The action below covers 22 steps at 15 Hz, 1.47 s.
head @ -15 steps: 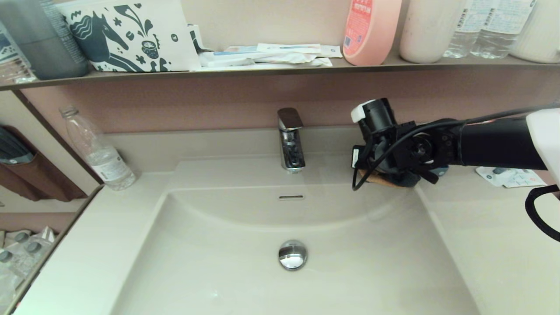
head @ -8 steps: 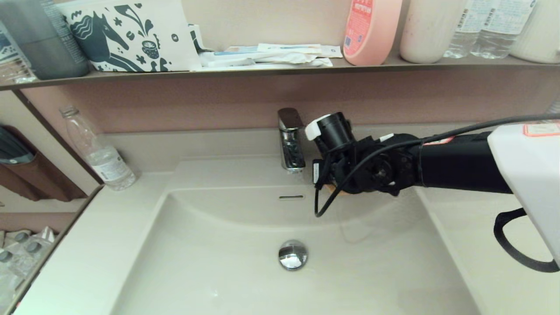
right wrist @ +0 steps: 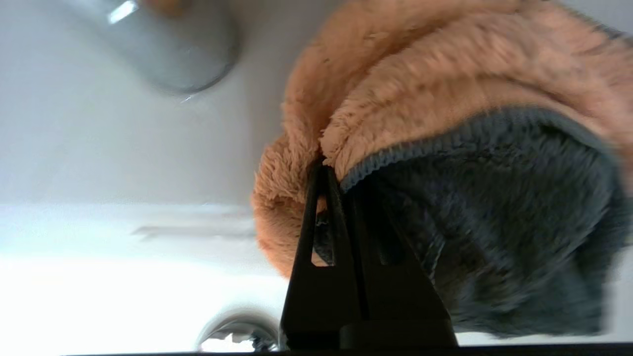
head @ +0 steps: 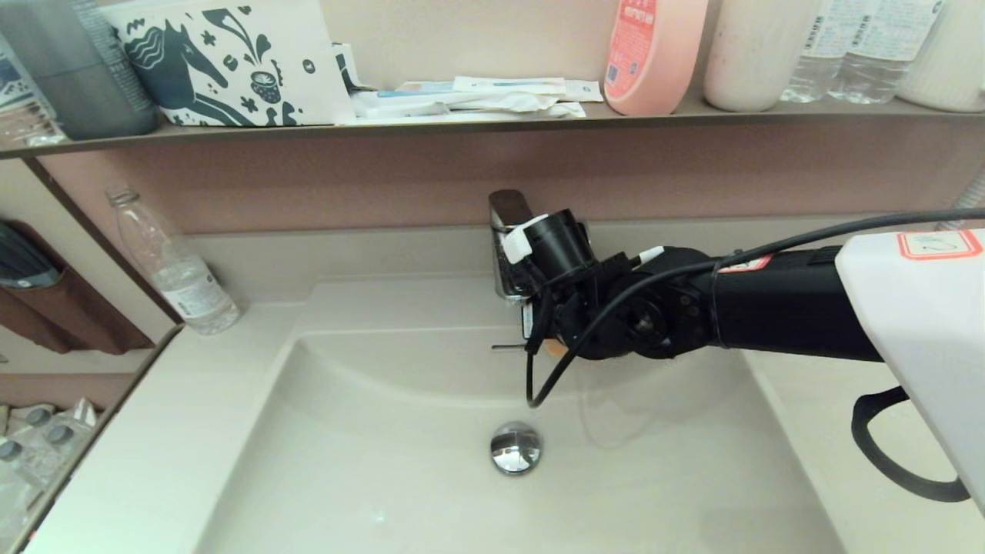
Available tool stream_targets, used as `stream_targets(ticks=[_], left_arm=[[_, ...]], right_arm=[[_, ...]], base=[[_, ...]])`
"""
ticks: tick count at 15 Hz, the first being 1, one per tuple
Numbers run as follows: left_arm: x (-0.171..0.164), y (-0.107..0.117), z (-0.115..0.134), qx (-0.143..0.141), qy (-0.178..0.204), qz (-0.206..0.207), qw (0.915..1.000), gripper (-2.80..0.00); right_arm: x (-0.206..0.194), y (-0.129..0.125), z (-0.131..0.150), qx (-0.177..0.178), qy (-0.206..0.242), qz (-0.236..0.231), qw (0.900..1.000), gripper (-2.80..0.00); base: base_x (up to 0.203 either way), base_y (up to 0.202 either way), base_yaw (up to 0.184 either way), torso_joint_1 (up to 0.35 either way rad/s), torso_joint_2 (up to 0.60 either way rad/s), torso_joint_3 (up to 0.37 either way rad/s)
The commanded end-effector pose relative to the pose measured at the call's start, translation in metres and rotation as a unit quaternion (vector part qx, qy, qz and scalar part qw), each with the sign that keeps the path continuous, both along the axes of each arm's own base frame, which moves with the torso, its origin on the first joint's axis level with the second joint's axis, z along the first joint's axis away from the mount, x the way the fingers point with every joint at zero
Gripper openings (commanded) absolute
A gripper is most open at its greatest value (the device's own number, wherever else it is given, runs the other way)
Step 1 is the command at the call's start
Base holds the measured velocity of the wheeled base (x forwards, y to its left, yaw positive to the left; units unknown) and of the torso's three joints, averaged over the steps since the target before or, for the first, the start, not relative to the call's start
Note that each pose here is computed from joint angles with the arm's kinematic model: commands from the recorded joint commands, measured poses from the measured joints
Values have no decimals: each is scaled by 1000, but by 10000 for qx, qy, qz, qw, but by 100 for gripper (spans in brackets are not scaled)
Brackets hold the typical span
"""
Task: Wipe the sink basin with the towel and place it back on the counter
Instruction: Wipe the sink
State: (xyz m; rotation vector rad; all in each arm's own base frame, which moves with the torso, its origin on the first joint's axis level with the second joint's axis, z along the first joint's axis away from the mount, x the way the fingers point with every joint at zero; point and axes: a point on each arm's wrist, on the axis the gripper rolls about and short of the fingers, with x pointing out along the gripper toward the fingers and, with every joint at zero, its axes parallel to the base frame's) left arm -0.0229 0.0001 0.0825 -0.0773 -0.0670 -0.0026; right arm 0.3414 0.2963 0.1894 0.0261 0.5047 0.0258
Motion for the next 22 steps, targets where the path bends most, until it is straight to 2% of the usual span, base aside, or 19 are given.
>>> stream_targets(ticks=[1,8,13,17,22], left_arm=[[0,0,0,-5,-2,0,10000,-280],[0,0,0,-5,-2,0,10000,-280],[0,0,0,-5,-2,0,10000,-280],[0,0,0,-5,-2,0,10000,-280],[0,0,0,-5,-2,3,10000,-280]], right_arm=[[5,-15,7,16,-41,-205,9998,-280],[-2,-91,6,-269,336,-999,9941,-280],[-5,-136,20,-194,321,-1522,9876,-280],[-21,-149,45,-130,234,-1561,9874,-280],[-81,-177,74,-517,950,-1542,9821,-280]], base=[[0,0,0,0,0,0],[0,0,0,0,0,0],[0,0,0,0,0,0],[0,0,0,0,0,0],[0,0,0,0,0,0]])
